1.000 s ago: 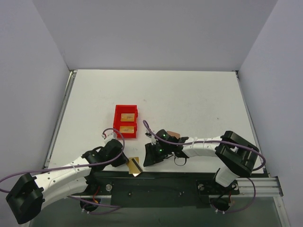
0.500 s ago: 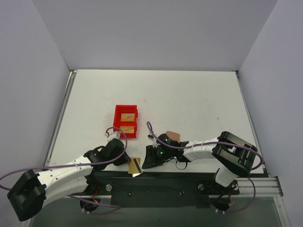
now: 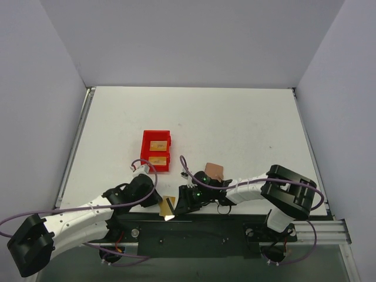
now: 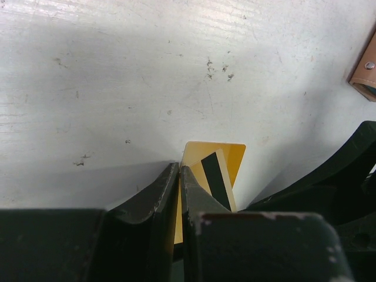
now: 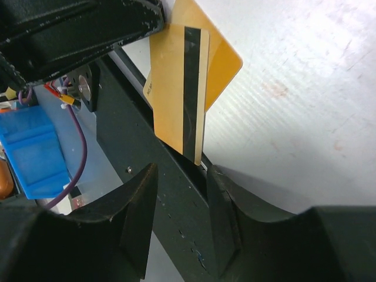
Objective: Put the credit cards into the card holder
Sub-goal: Pick up the credit card at the corner of the board.
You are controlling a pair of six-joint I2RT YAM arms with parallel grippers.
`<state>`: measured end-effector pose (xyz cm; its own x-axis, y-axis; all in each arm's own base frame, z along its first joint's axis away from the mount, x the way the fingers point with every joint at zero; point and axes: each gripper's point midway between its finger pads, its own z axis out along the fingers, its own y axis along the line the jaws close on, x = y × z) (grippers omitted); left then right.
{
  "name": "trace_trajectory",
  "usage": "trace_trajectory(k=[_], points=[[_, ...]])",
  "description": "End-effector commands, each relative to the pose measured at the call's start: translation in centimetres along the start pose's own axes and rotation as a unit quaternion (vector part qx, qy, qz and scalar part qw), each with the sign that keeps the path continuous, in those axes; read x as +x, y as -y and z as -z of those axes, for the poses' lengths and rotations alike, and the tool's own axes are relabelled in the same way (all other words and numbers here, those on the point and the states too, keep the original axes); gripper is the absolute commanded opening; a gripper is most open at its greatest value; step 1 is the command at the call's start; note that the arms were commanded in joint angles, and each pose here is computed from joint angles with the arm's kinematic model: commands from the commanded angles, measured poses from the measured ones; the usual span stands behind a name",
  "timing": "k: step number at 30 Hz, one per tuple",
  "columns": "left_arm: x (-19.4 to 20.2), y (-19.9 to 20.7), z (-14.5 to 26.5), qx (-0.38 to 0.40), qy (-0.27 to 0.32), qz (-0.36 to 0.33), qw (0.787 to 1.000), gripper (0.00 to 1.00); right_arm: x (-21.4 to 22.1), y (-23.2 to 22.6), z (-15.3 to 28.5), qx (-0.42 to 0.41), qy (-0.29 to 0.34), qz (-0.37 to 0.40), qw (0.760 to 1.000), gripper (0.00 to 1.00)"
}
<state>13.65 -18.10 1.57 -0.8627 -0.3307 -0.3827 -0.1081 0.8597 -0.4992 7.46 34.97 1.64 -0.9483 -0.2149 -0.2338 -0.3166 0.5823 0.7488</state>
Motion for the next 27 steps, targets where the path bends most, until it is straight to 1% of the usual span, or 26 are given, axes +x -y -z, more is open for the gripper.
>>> trace_trajectory(k=[1,12,27], points=[[1.5,-2.3,0.3,-0.032,-0.023,-0.018,0.999,0.17,0.9,0.5,-0.4,0.012,-0.001,-0.003,1.0,0.35],[1.3,-2.1,0.4,-0.024,-0.017,-0.024,0.999,0.17,1.0,1.5,-1.0,0.047,-0.006,-0.016,0.999,0.36],[1.6,-2.1,0.2,-0.021,-0.024,-0.023,0.999,0.17,0.6,1.5,-2.3,0.043,-0.014,-0.017,0.999,0.36]])
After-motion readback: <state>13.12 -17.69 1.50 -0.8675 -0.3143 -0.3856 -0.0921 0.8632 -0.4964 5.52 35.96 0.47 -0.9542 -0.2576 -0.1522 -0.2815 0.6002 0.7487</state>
